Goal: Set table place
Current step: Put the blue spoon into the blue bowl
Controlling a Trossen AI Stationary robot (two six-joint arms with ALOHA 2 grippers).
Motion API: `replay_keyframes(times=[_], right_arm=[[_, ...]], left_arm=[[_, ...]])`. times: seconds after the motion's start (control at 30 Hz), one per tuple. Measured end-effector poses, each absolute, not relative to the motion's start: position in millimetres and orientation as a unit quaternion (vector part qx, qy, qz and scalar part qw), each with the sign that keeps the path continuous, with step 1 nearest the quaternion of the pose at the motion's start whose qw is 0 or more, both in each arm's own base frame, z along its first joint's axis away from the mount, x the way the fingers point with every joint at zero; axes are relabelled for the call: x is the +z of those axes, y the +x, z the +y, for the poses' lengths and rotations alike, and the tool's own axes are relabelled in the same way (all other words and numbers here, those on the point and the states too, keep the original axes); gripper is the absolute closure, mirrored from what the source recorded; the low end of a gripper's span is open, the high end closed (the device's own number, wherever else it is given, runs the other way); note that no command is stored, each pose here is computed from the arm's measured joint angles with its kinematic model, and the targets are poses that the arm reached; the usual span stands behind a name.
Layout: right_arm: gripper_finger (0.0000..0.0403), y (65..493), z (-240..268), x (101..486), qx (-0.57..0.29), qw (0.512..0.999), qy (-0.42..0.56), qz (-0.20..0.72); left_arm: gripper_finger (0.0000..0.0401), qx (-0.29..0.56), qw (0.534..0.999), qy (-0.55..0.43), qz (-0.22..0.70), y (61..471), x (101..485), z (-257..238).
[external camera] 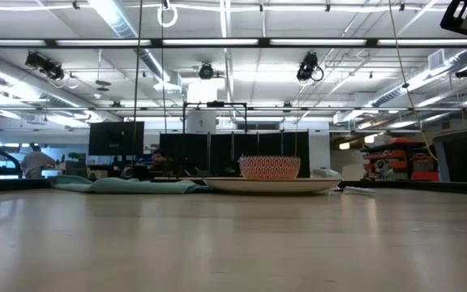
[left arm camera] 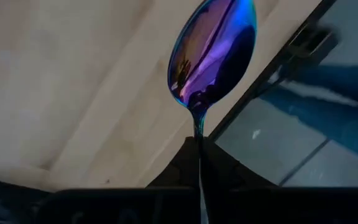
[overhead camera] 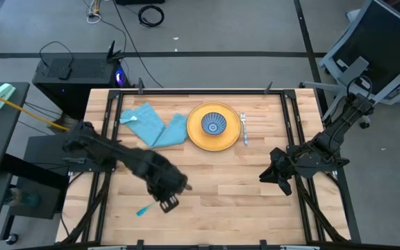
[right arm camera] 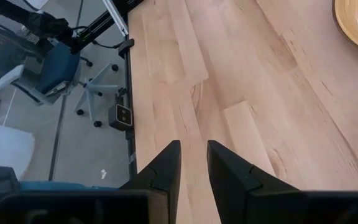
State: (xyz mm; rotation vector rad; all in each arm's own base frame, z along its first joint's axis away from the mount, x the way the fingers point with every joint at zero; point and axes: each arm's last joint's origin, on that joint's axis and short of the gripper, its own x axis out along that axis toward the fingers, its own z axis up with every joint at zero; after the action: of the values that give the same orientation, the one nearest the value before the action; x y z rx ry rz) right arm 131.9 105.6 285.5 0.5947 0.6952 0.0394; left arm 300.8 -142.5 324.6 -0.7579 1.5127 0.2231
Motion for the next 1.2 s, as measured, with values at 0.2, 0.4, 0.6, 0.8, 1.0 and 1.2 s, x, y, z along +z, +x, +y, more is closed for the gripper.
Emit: replay_keyframes(times=[0.2, 0.4, 0.6, 0.8, 1.0, 1.2], right_arm=[[0.0318, 131.8, 105.6, 285.5, 0.019, 0.897, 0.287, 0.336], [0.0318, 131.8, 105.6, 285.5, 0.018, 0.897, 0.288, 0.336], [0.0318, 131.8, 105.5, 285.4, 0.017, 0.896, 0.291, 0.336], [0.0318, 131.8, 105.5, 285.4, 0.014, 0.893, 0.298, 0.336], [0.0318, 132.0, 104.9, 285.5, 0.006, 0.896, 0.297, 0.330], [0.0318, 132.3, 104.5, 285.6, 0.000, 0.899, 0.295, 0.325]], left_arm=[[0.0396, 0.138, 0.707, -0.337, 0.607, 300.4, 385.8, -101.9], [0.0396, 0.152, 0.759, -0.341, 0.533, 303.9, 423.3, -54.6], [0.0396, 0.180, 0.782, -0.355, 0.479, 303.6, 442.3, 0.4], [0.0395, 0.228, 0.784, -0.377, 0.437, 297.6, 449.9, 51.6], [0.0396, 0.237, 0.802, -0.386, 0.389, 300.8, 451.8, 91.8], [0.0396, 0.240, 0.800, -0.387, 0.390, 305.7, 441.8, 122.5]])
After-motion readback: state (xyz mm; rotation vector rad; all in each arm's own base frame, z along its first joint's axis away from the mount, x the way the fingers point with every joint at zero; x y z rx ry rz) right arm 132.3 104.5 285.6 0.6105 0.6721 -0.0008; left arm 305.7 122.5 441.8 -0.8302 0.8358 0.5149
